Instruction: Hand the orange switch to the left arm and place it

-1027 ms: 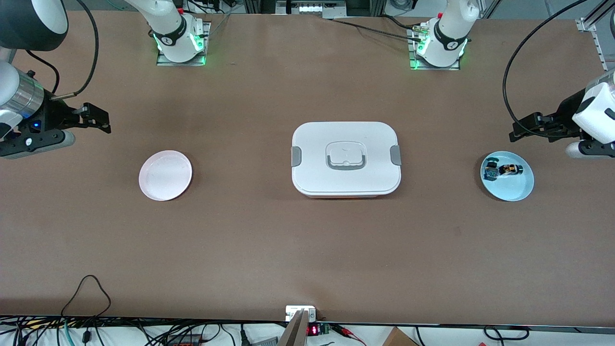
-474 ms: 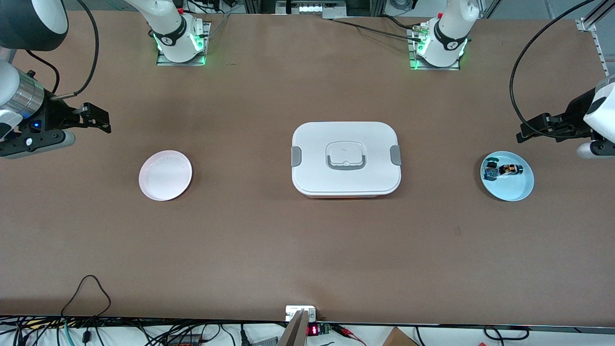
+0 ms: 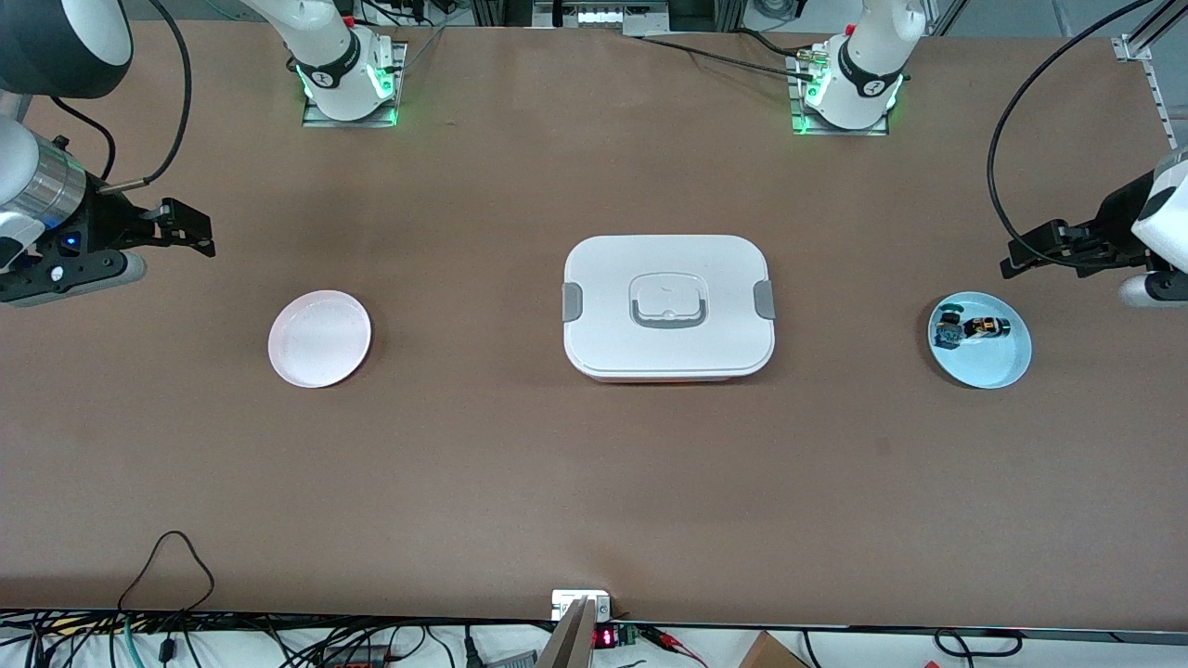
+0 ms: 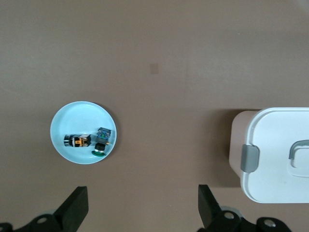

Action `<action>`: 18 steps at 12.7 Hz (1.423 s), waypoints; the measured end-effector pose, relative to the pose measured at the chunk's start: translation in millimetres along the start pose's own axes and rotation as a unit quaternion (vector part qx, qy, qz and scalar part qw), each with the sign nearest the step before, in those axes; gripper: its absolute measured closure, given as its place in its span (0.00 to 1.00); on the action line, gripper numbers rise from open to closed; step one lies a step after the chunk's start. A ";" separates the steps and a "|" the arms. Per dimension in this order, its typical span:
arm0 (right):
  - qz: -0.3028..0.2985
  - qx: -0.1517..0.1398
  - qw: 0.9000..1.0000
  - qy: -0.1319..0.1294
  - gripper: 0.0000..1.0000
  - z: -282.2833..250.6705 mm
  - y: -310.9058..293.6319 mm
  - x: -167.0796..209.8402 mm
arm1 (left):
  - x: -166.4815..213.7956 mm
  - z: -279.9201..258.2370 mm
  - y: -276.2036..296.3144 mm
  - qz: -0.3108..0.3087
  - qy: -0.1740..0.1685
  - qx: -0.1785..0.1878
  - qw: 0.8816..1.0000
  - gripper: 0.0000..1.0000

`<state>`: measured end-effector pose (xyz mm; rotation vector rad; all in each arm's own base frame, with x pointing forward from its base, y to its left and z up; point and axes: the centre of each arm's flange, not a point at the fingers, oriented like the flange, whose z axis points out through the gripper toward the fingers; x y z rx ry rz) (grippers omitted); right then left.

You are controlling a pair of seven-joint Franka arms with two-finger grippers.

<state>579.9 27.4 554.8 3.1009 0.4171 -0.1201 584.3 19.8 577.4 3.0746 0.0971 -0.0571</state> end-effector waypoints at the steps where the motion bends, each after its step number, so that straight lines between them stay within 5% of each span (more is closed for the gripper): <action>1: -0.002 0.000 1.000 0.000 0.00 0.0 -1.7 0.4 | 0.2 -0.4 -0.9 0.000 0.001 0.003 1.000 0.00; 8: -0.009 -0.001 1.000 0.000 0.00 -0.2 -10.1 2.2 | 0.3 0.9 15.1 0.015 0.025 0.003 1.000 0.00; 18: -0.005 -0.001 1.000 -0.003 0.00 3.9 -5.7 3.4 | -18.5 -2.0 17.4 0.017 0.011 0.004 1.000 0.00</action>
